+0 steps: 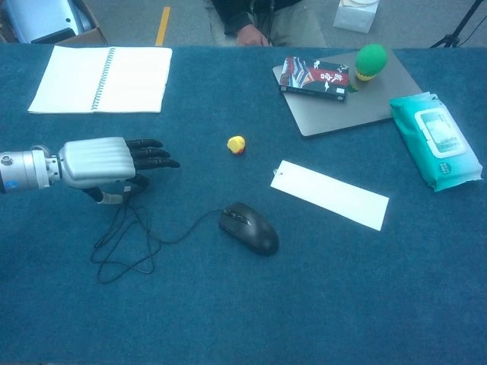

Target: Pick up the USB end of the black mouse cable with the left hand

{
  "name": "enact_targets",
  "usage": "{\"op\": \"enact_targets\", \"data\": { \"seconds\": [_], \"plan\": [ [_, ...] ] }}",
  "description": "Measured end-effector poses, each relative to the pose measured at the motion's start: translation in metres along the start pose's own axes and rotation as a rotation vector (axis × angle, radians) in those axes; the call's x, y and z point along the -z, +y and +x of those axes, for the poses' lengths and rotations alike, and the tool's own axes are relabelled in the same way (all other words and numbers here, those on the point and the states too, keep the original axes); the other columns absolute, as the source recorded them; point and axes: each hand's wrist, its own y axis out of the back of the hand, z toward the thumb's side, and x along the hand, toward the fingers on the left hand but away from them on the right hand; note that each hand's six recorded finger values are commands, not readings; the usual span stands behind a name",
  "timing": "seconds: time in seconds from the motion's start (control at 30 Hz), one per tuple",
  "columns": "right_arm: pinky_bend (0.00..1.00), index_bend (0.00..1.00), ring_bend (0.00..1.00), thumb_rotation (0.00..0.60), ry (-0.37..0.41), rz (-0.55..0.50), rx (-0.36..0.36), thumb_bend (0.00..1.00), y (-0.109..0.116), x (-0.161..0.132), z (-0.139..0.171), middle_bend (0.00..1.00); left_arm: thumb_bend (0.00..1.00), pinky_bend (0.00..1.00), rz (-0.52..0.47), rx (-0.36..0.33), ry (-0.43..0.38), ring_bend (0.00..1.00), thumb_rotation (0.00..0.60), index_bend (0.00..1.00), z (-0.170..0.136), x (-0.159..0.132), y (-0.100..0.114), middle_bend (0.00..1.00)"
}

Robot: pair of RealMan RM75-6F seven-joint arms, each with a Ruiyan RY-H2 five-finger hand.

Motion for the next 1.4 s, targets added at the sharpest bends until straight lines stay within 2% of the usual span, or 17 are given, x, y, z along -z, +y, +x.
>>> {"op": "enact_targets", "data": {
  "seconds": [0.3,0.63,1.13,1.4],
  "plan": [
    [0.34,0.40,0.23,0.600,-0.002,-0.004,0.004,0.37,0.000,0.002,0.000,0.36,0.27,0.00,0.003,-0.003,0.003,0.00,0.600,0.57,-0.002,0.000,0.003,0.00],
    [0.34,0.40,0.23,0.600,0.009,-0.022,0.003,0.37,-0.003,0.002,-0.003,0.36,0.27,0.00,-0.017,-0.054,0.031,0.00,0.600,0.58,-0.015,0.006,0.024,0.00],
    [0.34,0.40,0.23,0.600,0.029,-0.047,0.003,0.37,-0.005,0.004,-0.005,0.36,0.27,0.00,-0.194,-0.249,0.154,0.00,0.600,0.59,-0.042,0.013,0.089,0.01],
    [0.34,0.40,0.23,0.600,0.040,-0.063,-0.004,0.37,-0.008,0.005,-0.008,0.36,0.27,0.00,-0.283,-0.323,0.178,0.00,0.600,0.59,-0.052,0.006,0.118,0.01]
  ]
}}
